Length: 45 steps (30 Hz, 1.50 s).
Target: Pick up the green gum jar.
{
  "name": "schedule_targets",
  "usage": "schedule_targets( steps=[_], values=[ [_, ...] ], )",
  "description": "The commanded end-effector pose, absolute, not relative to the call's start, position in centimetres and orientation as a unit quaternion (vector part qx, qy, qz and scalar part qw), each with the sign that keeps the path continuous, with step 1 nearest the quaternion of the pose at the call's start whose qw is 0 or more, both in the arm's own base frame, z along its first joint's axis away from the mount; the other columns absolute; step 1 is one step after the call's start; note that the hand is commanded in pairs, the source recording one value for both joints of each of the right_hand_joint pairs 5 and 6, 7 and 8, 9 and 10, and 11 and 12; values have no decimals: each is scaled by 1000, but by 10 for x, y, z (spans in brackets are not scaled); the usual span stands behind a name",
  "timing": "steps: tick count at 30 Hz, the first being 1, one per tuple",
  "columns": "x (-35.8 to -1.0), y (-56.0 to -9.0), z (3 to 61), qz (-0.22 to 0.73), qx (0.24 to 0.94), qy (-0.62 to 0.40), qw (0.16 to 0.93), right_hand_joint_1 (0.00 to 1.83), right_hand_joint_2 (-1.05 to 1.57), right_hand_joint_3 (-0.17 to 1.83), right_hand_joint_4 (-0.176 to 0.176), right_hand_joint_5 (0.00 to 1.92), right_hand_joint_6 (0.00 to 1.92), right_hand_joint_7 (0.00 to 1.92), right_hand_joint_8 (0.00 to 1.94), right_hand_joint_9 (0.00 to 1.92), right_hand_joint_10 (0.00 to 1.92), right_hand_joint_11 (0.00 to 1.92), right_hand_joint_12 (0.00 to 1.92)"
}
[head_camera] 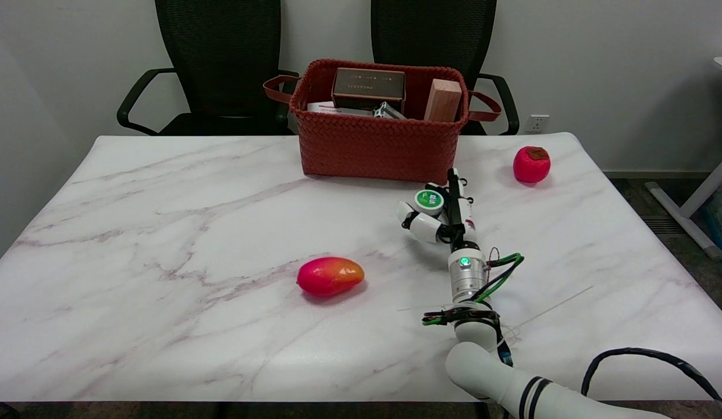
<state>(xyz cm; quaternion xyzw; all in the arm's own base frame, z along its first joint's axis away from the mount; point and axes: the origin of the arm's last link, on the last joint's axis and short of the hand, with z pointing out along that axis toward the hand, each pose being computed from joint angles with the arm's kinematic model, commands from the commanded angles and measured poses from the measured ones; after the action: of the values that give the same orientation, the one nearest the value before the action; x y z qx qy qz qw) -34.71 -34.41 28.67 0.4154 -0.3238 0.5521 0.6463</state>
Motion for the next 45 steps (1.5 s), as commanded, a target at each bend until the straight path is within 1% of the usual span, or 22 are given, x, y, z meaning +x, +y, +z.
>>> schedule_targets(
  steps=[1, 2, 3, 5, 6, 13, 15, 16, 17, 18, 19, 21, 22, 23, 25, 28, 31, 45],
  values=[
    [-354, -342, 287, 555, 398, -337, 649, 1058, 688, 679, 0, 172, 172, 627, 627, 505, 505, 278, 278],
    [-354, -342, 287, 555, 396, -337, 649, 1038, 739, 671, 0, 344, 344, 794, 794, 573, 573, 334, 334],
    [-354, -342, 287, 555, 396, -338, 649, 1021, 779, 658, 0, 474, 474, 930, 930, 636, 636, 388, 388],
    [-355, -342, 288, 556, 393, -339, 649, 1009, 806, 621, 0, 547, 547, 1031, 1031, 711, 711, 457, 457],
    [-355, -342, 288, 556, 392, -339, 649, 999, 825, 591, 0, 584, 584, 1094, 1094, 767, 767, 520, 520],
    [-354, -341, 289, 558, 391, -336, 650, 933, 874, 535, 0, 656, 656, 1219, 1219, 997, 997, 804, 804],
    [-353, -342, 289, 560, 391, -334, 650, 929, 886, 518, 0, 690, 690, 1242, 1242, 1073, 1073, 944, 944],
    [-352, -342, 289, 561, 392, -334, 649, 924, 894, 513, 0, 778, 778, 1272, 1272, 1125, 1125, 1060, 1060],
    [-352, -343, 289, 561, 392, -334, 648, 914, 907, 504, 0, 958, 958, 1328, 1328, 1214, 1214, 1248, 1248],
    [-351, -343, 288, 561, 393, -333, 647, 908, 915, 503, 0, 1033, 1033, 1358, 1358, 1279, 1279, 1315, 1315],
    [-350, -344, 288, 562, 395, -333, 646, 876, 934, 497, 0, 1243, 1243, 1418, 1418, 1370, 1370, 1454, 1454],
    [-349, -344, 288, 563, 395, -332, 645, 880, 947, 491, 0, 1429, 1429, 1466, 1466, 1448, 1448, 1546, 1546],
    [-349, -344, 288, 563, 396, -332, 645, 889, 957, 484, 0, 1627, 1627, 1522, 1522, 1519, 1519, 1636, 1636],
    [-349, -344, 288, 564, 396, -332, 645, 886, 965, 481, 0, 1772, 1772, 1571, 1571, 1582, 1582, 1724, 1724],
    [-349, -344, 287, 563, 396, -332, 645, 883, 971, 473, 0, 1920, 1920, 1642, 1642, 1652, 1652, 1809, 1809],
    [-347, -344, 287, 566, 397, -330, 643, 894, 963, 458, 0, 1920, 1920, 1698, 1698, 1698, 1698, 1875, 1875],
    [-340, -344, 286, 574, 403, -320, 637, 898, 962, 449, 0, 1920, 1920, 1699, 1699, 1700, 1700, 1879, 1879],
    [-283, -357, 283, 613, 464, -248, 589, 905, 961, 430, 0, 1920, 1920, 1693, 1693, 1688, 1688, 1893, 1893]
  ],
)
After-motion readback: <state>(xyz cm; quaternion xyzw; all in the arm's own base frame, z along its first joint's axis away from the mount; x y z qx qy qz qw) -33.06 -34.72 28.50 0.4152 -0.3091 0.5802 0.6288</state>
